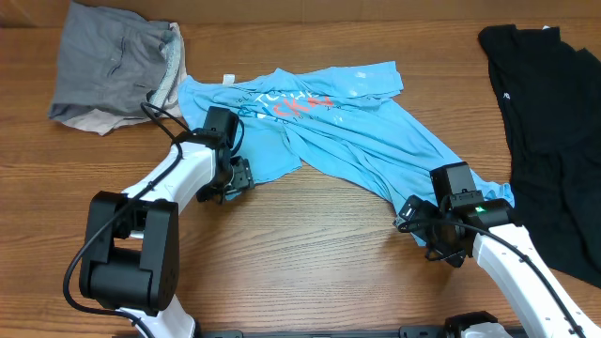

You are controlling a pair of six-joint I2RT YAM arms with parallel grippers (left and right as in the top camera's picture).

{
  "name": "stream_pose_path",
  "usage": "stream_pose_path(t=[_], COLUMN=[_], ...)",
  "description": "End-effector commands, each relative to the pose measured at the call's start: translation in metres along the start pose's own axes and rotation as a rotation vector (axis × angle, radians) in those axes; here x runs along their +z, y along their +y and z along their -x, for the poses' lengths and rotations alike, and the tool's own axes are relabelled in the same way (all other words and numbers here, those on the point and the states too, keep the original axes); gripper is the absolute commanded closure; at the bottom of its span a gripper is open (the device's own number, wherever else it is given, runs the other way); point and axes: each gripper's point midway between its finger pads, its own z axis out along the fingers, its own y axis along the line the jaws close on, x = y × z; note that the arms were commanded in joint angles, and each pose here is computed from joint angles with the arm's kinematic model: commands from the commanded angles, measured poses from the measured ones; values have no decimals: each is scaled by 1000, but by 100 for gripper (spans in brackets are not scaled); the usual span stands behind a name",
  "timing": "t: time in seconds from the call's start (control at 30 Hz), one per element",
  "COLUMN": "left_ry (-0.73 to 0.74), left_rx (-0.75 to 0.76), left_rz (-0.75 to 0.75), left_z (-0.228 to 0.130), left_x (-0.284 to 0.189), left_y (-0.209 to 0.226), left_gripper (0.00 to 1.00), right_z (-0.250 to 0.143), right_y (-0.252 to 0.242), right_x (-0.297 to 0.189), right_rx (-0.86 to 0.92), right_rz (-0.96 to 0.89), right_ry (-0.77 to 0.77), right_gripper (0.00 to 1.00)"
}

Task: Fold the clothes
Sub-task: 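Grasp the T-shirt hem corners with left and right grippers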

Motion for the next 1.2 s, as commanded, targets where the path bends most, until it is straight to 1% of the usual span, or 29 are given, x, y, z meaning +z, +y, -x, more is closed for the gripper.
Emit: stream_pose_path(t=[0.0,0.1,0.17,0.2,0.23,0.3,0.37,0.47,0.6,0.7,0.77,0.8,0.9,0.93,1.0,1.1,1.17], left_ry=[66,87,98,104,106,101,84,45,-65,-142,-186,-221,-256,-259,-255,-244,-243], left_rx=[-34,-34,-33,-33,-33,-32,-18,21,67,90,95,92,88,89,89,101,107], left_rz=[-10,2,8,11,13,15,9,-9,-60,-93,-106,-102,-78,-68,-57,-50,-49], left_z=[-17,-21,-23,-24,-24,-23,-16,-1,28,42,47,50,53,52,51,48,48], left_x=[20,26,30,32,33,32,26,3,-49,-80,-96,-107,-118,-119,-120,-119,-119], left_y=[1,3,4,4,4,5,3,-3,-15,-21,-22,-19,-13,-11,-8,-7,-7], left_gripper=[38,55,74,86,95,96,96,96,96,96,96,96,96,96,96,96,96], right_z=[0,0,0,0,0,-1,-3,-8,-10,-7,-7,-7,-9,-9,-11,-11,-3], right_y=[-4,-5,-5,-5,-5,-5,-6,-9,-14,-16,-15,-16,-15,-13,-13,-7,-6], right_x=[1,1,1,1,1,1,1,1,0,1,2,4,10,14,20,26,27], right_rx=[2,2,2,2,2,2,7,18,56,60,62,81,86,84,84,86,85], right_rz=[-16,-20,-19,-19,-19,-21,-23,-34,-60,-68,-63,-64,-47,-33,-17,20,20], right_ry=[-6,-3,-4,-4,-4,-2,6,27,32,16,14,13,13,15,17,15,-18], right_gripper=[0,0,0,0,0,2,5,9,10,10,12,14,21,25,28,29,28])
